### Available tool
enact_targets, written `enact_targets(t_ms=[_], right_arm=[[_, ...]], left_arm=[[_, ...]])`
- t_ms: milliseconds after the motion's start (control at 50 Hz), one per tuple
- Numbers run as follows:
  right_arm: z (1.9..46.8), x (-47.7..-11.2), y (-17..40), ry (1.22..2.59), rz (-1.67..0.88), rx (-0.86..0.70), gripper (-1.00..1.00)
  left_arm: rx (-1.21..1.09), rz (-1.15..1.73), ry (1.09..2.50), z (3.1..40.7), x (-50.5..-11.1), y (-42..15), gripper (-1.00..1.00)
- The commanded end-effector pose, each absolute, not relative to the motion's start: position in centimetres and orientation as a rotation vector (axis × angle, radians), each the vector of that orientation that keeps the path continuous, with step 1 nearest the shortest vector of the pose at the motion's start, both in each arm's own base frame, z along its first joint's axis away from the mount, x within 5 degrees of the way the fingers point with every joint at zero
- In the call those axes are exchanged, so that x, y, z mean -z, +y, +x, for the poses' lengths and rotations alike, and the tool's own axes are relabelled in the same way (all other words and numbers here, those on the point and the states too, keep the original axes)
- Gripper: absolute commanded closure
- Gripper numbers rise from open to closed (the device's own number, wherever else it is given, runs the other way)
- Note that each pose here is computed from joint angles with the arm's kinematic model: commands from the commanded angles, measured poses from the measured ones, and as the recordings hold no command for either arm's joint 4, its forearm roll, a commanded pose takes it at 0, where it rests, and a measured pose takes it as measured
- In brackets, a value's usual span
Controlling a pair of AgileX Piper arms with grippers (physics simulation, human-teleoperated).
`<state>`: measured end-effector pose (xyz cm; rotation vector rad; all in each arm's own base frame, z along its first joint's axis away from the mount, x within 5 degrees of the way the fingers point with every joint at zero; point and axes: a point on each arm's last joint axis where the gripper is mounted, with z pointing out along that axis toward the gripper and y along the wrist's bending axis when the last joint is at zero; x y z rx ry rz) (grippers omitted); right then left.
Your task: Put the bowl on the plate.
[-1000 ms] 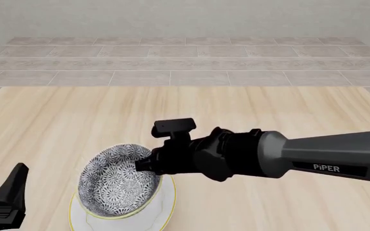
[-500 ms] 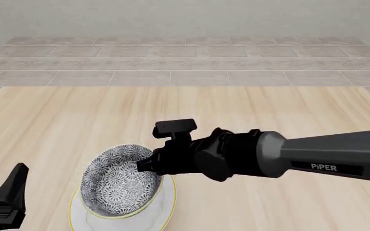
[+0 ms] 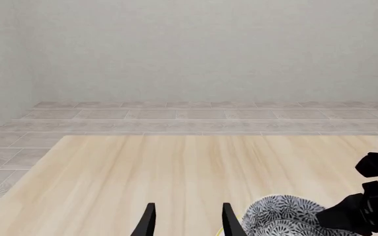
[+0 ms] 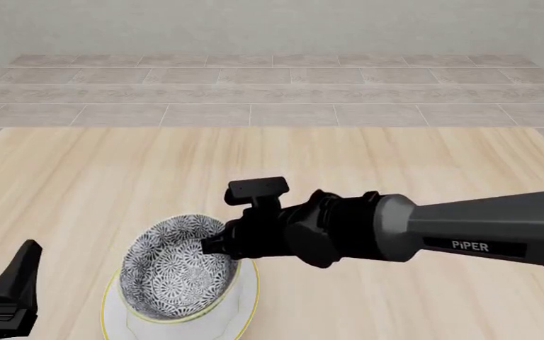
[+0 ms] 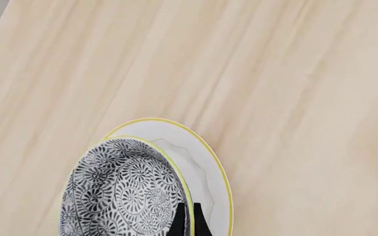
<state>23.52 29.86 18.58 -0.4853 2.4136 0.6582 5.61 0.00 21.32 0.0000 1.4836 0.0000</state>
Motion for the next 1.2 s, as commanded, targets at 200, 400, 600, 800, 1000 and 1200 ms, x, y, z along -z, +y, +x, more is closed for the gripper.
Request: enact_targets(t_ms=[200, 400, 600, 800, 1000, 1200], right_arm=[[23.6, -18.3, 30.1, 2.424, -0.450, -0.678, 1.00], [23.8, -17.8, 30.2, 2.428, -0.451, -0.672, 1.00], [23.9, -17.7, 30.3, 2.432, -0.449, -0.670, 1.00], [24.1, -17.3, 30.1, 2.437, -0.438, -0.665, 1.00], [24.1, -17.2, 30.1, 2.437, -0.438, -0.664, 1.00], [24.3, -16.9, 29.9, 2.441, -0.431, -0.659, 1.00]], left_arm=[[0.000, 0.000, 1.484, 5.6, -21.3, 0.0, -1.00], [0.000, 0.000, 1.484, 5.6, -21.3, 0.0, -1.00], [0.000, 0.000, 1.484, 5.6, -21.3, 0.0, -1.00], [0.000, 0.000, 1.484, 5.6, -21.3, 0.0, -1.00], [0.000, 0.000, 1.484, 5.6, -21.3, 0.0, -1.00], [0.000, 0.000, 1.484, 5.6, -21.3, 0.0, -1.00]])
